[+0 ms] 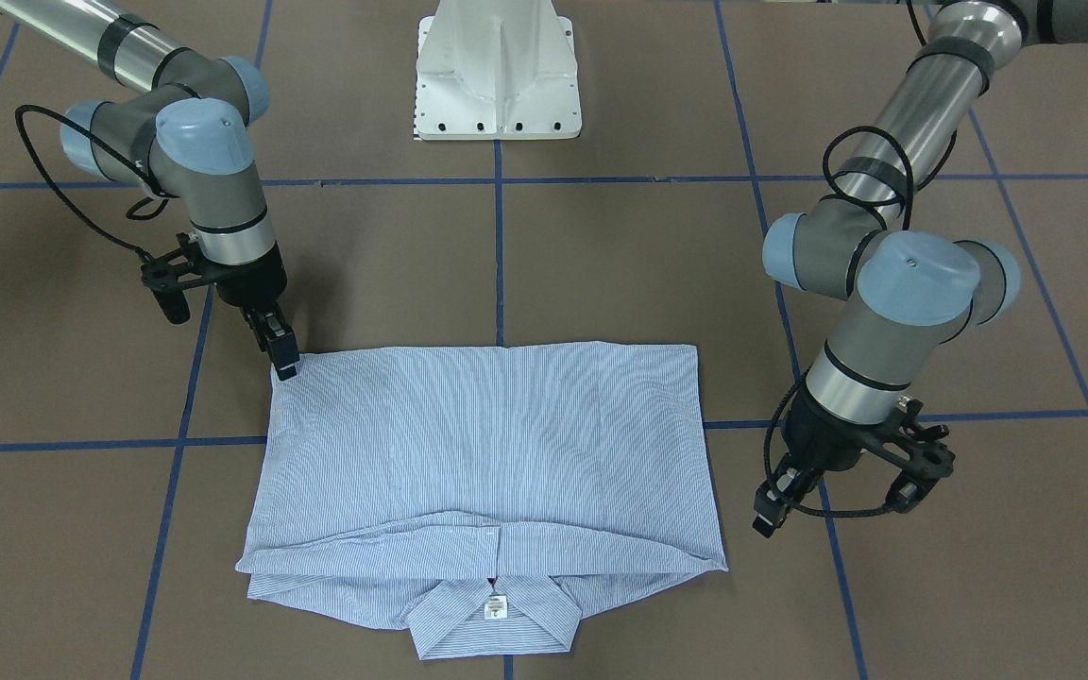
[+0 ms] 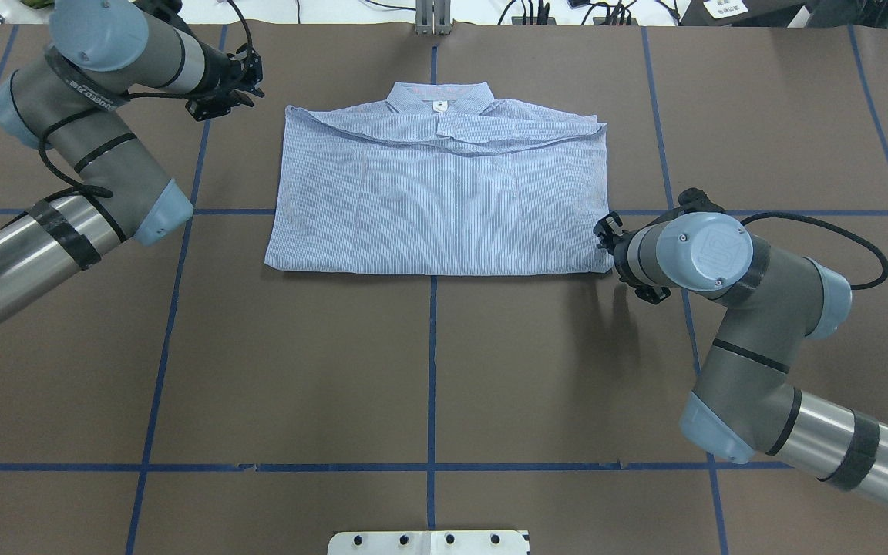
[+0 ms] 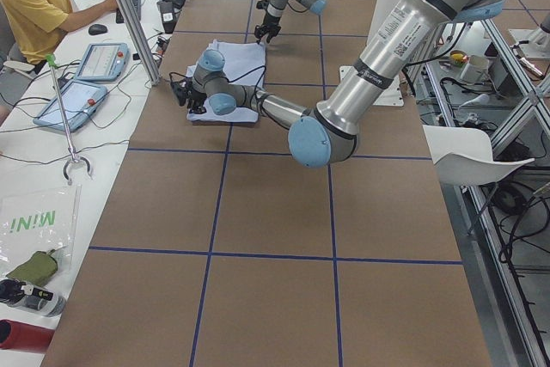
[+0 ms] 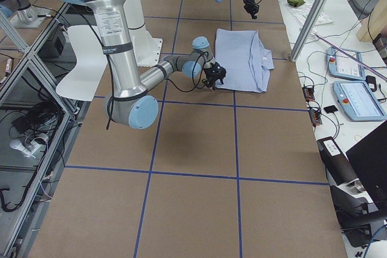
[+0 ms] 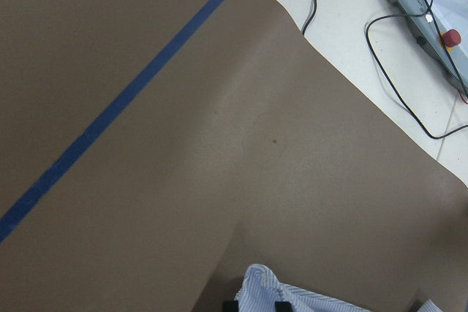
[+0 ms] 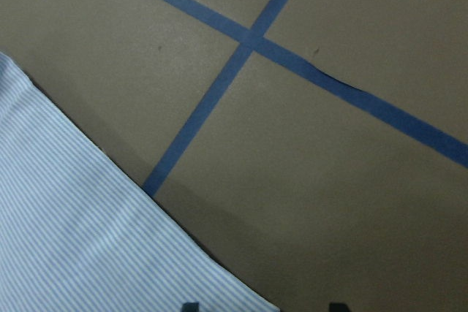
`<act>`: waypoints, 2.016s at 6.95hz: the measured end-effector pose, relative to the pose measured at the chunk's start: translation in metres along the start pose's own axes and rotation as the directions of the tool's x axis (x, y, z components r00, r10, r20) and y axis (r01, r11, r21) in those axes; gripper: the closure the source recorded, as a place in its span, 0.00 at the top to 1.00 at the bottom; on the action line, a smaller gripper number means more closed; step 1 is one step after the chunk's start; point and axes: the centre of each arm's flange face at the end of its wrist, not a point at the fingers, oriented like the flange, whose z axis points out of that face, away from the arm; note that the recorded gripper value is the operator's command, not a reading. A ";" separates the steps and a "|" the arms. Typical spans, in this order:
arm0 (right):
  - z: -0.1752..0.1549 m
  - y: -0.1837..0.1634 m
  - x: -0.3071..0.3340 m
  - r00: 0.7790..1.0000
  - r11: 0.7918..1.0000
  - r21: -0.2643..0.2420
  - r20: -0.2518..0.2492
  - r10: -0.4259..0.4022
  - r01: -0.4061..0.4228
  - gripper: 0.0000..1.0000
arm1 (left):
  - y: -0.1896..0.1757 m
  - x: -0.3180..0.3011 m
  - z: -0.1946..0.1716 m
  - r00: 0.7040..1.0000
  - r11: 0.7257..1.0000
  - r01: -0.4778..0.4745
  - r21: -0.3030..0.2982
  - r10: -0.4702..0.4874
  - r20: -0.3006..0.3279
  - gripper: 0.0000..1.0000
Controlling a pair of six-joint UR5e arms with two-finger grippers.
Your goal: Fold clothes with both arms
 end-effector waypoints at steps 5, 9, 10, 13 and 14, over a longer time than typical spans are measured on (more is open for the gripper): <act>0.000 0.011 0.003 1.000 1.000 0.002 0.010 -0.003 0.002 0.00 | -0.002 -0.006 0.001 1.000 1.000 0.002 0.007 -0.002 0.006 0.28; -0.025 0.005 0.008 1.000 1.000 -0.018 0.029 0.005 -0.004 0.00 | -0.004 -0.010 0.000 1.000 1.000 0.002 0.022 -0.002 0.006 0.28; -0.050 0.003 0.031 1.000 0.999 -0.041 0.031 -0.003 0.004 0.00 | -0.002 -0.008 -0.003 1.000 1.000 0.002 0.022 -0.002 -0.003 0.28; -0.140 0.094 0.115 0.982 0.972 -0.189 -0.097 -0.162 0.142 0.00 | 0.023 -0.013 -0.043 0.998 1.000 -0.014 -0.027 0.012 -0.064 0.28; -0.165 0.131 0.146 0.952 0.951 -0.229 -0.175 -0.251 0.209 0.02 | 0.047 -0.018 -0.059 0.997 0.996 -0.007 -0.084 0.000 -0.083 0.28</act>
